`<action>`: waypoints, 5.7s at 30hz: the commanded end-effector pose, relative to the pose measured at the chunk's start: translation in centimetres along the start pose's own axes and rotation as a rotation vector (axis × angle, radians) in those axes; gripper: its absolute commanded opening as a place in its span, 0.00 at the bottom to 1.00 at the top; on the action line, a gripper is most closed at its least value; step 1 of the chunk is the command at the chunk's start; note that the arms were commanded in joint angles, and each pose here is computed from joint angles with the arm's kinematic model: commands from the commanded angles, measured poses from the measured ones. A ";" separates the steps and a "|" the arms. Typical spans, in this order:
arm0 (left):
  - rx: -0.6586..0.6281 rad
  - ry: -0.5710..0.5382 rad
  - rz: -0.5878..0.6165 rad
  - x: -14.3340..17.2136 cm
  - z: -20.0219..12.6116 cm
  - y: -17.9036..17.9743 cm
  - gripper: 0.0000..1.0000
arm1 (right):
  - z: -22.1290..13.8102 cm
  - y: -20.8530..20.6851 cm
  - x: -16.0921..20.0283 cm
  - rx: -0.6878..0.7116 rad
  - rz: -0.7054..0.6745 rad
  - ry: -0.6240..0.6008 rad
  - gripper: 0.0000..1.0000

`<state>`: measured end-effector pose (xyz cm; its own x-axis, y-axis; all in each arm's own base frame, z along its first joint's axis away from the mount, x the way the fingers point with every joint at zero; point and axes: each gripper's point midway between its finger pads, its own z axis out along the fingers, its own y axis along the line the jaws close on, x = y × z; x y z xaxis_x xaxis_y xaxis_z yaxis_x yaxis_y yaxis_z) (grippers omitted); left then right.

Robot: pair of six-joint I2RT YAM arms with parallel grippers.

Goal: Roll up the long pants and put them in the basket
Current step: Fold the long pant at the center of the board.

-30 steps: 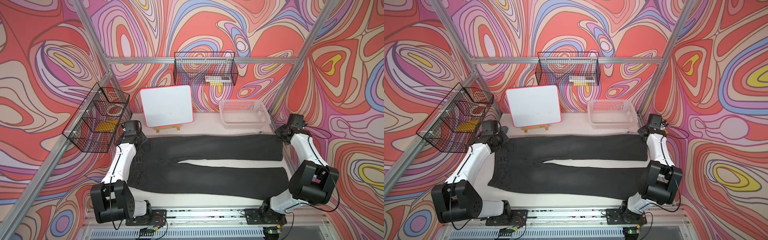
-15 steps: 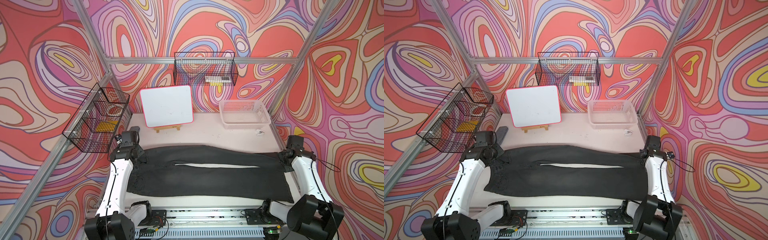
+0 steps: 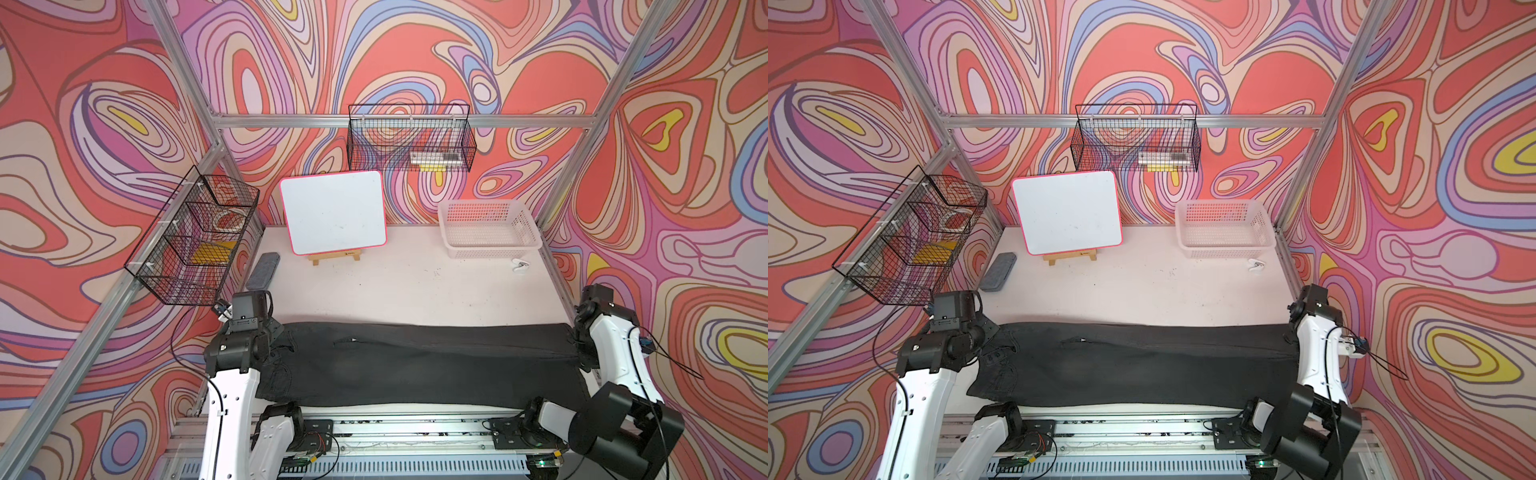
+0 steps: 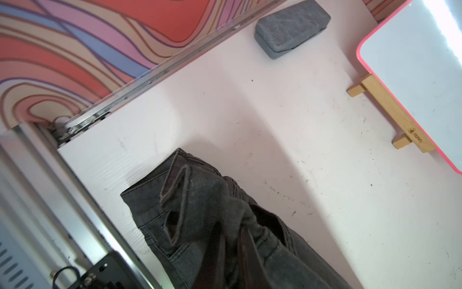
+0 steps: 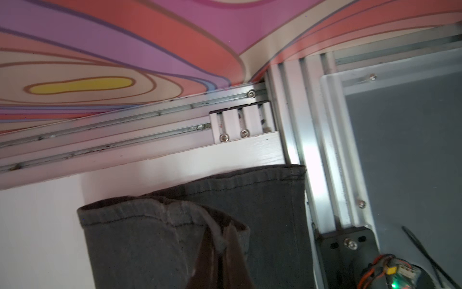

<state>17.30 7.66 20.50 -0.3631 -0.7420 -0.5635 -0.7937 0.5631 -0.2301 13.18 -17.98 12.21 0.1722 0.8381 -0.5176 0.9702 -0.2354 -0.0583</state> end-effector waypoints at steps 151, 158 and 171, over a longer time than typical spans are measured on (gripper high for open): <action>-0.003 0.429 0.381 6.7 23.9 -17.3 0.32 | 3.5 9.3 11.7 -0.207 -0.647 0.432 0.98; -0.021 0.426 0.371 6.0 24.1 -15.9 0.32 | 6.1 7.9 14.4 -0.172 -0.567 0.498 0.84; 0.006 0.474 0.331 7.6 22.8 -15.0 0.24 | 5.9 17.9 11.4 -0.344 -0.594 0.360 0.00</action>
<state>40.70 2.06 2.75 -0.7540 -0.5975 -0.2730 -0.5766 0.8011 -0.1607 25.91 -13.83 1.91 -0.3678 0.9250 -0.0950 0.9296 0.3631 -0.0630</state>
